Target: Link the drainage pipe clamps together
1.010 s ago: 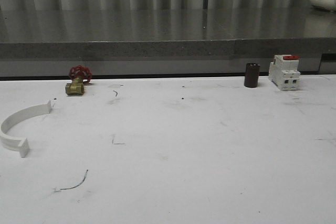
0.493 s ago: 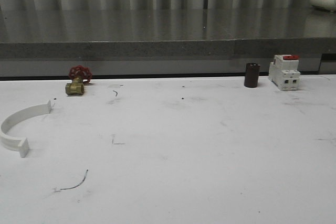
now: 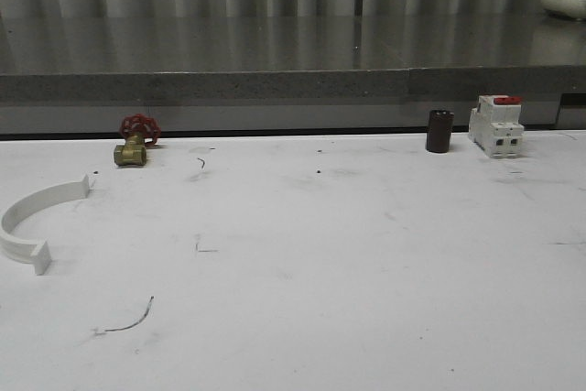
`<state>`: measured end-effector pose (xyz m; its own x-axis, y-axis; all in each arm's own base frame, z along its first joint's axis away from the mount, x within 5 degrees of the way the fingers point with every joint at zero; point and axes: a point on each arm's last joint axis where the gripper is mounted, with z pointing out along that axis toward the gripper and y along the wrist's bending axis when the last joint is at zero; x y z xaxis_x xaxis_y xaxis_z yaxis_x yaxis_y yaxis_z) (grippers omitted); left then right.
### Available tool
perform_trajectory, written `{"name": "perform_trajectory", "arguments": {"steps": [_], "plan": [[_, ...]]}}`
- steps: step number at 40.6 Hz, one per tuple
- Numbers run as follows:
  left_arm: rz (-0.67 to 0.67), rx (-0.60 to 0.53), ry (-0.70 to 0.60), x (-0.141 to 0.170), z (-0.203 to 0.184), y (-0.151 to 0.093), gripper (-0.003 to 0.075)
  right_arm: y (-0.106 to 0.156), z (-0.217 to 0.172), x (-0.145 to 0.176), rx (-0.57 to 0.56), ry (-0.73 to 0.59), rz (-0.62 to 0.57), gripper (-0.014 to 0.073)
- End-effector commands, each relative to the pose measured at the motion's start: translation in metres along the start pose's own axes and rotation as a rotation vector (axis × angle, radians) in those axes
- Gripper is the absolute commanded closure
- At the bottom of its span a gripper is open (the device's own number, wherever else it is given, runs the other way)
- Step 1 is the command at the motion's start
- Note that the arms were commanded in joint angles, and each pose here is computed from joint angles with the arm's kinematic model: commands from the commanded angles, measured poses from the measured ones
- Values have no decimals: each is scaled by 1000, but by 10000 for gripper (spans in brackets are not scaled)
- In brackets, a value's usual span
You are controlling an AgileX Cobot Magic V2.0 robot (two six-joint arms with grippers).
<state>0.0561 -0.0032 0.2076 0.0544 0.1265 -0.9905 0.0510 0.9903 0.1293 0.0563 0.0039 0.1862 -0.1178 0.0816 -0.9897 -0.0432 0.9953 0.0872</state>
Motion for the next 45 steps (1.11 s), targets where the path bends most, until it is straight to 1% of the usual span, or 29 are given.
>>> {"name": "perform_trajectory", "arguments": {"steps": [1,5,8,12,14,17,20,26,28,30,32,34,35,37,38,40,41,42,43,44,45], "plan": [[-38,-30,-237,-29,-5,4,740,1,-7,-27,6,-158,-10,708],[-51,-33,-278,-55,-11,8,740,4,-15,-51,-5,-184,-12,708],[-51,-29,-263,-78,-14,10,740,7,-22,-73,-12,-188,-15,708],[-49,-17,-181,-101,-8,13,740,10,-23,-100,-18,-152,-16,708],[-49,-12,-142,-107,0,14,740,11,-19,-112,-18,-132,-16,708],[-49,-6,-87,-113,14,15,741,12,-9,-125,-15,-96,-15,708],[-47,-2,-42,-117,27,15,741,12,3,-133,-11,-52,-13,708],[-50,2,-10,-117,36,15,740,12,15,-133,-7,-2,-11,706],[-51,2,-10,-117,36,15,739,12,15,-133,-7,1,-11,694],[-51,2,-10,-117,36,15,720,12,15,-133,-7,-1,-11,656],[-51,2,-10,-117,36,15,671,12,15,-133,-6,-4,-11,594],[-51,2,-10,-117,36,15,591,12,15,-133,-6,-7,-11,505],[-51,2,-10,-117,36,15,534,12,15,-133,-6,-7,-11,445],[-51,2,-10,-117,36,15,395,12,15,-133,-6,-6,-11,308],[-51,2,-8,-116,36,15,339,12,15,-133,-6,-6,-11,254],[-51,2,-4,-115,36,15,197,11,15,-133,-5,-6,-16,120],[-51,3,-3,-114,37,15,136,11,15,-133,-4,-6,-20,62],[-51,3,0,-114,37,15,97,11,15,-133,-3,-6,-24,12],[-51,3,0,-114,37,15,55,11,15,-133,-2,-6,-26,-20],[-51,3,0,-114,37,15,25,11,15,-133,-1,-6,-28,-14],[-51,3,0,-114,37,15,16,11,15,-133,-1,-6,-29,-5]]}}
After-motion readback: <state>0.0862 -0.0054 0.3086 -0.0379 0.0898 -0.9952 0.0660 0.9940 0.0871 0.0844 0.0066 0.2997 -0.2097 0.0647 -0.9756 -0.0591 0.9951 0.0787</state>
